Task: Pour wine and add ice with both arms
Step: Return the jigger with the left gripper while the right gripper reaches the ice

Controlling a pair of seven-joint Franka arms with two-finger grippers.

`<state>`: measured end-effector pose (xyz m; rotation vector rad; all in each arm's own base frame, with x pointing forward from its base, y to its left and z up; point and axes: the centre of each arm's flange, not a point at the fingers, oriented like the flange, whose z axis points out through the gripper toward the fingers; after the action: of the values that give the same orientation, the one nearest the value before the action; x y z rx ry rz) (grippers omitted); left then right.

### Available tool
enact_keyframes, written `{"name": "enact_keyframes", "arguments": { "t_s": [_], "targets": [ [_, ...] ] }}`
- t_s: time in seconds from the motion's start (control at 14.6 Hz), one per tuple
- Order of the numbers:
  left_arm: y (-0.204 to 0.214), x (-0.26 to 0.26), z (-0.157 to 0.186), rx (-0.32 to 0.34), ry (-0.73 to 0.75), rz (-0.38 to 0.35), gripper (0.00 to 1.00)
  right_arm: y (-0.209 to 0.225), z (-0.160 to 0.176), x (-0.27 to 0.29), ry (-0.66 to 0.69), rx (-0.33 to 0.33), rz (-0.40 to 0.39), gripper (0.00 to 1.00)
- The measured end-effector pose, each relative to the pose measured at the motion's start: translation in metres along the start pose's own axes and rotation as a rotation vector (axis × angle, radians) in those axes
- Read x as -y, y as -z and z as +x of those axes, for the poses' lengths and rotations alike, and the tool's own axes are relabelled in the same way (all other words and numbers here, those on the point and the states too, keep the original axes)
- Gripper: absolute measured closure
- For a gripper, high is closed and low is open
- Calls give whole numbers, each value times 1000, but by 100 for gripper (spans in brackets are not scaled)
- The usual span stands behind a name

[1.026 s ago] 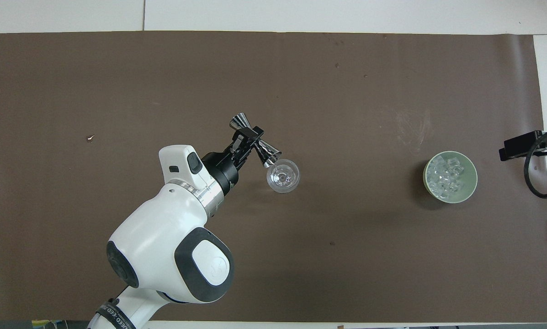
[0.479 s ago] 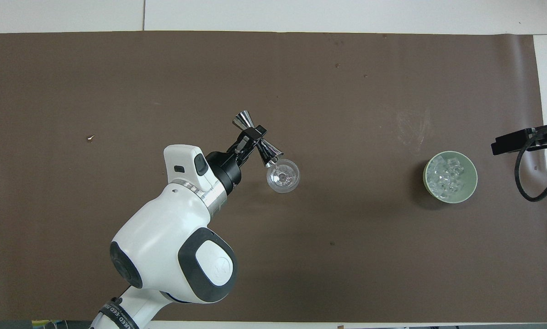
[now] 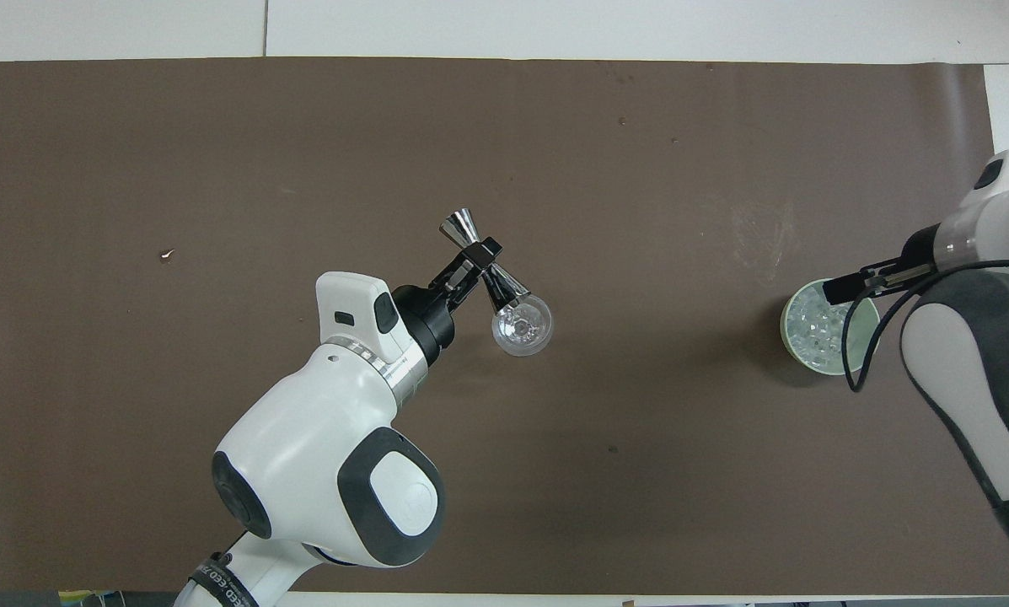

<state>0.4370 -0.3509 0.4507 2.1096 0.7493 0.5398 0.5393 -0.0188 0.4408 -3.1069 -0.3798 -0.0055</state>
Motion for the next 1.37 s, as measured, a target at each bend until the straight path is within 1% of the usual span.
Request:
{"name": "enact_keyframes", "arguments": {
  "t_s": [0.07, 0.14, 0.21, 0.27, 0.34, 0.41, 0.48, 0.62, 0.82, 0.89, 1.16, 1.37],
  "targets": [
    [0, 0, 0, 0, -16, 0, 78, -20, -2, 3, 4, -3, -2, 1],
    [0, 0, 0, 0, -40, 0, 78, -37, -6, 3, 9, -8, -4, 4],
    [0, 0, 0, 0, -66, 0, 78, -49, -10, 2, 19, -10, -5, 11],
    [0, 0, 0, 0, -86, 0, 78, -58, -14, 1, 35, -7, -4, 11],
    [0, 0, 0, -1, -97, 0, 78, -65, -17, -3, 54, 0, -2, 15],
    [0, 0, 0, -2, -102, -1, 78, -69, -19, -10, 73, 5, -1, 15],
    [0, 0, 0, -4, -104, -1, 78, -71, -21, -18, 81, 5, 1, 22],
    [0, 0, 0, -4, -105, -2, 78, -75, -26, -26, 83, 1, 13, 22],
    [-1, 1, 0, 5, -82, 2, 78, -91, -33, -24, 83, -13, 9, 25],
    [-1, 1, 1, 9, -49, 2, 78, -95, -35, -24, 83, -13, 8, 30],
    [-4, -2, 9, 56, 122, 11, 78, -109, -43, -34, 97, -2, 11, 30],
    [-7, 0, 19, 91, 340, 35, 78, -114, -42, -33, 99, 3, 13, 30]
  ]
}}
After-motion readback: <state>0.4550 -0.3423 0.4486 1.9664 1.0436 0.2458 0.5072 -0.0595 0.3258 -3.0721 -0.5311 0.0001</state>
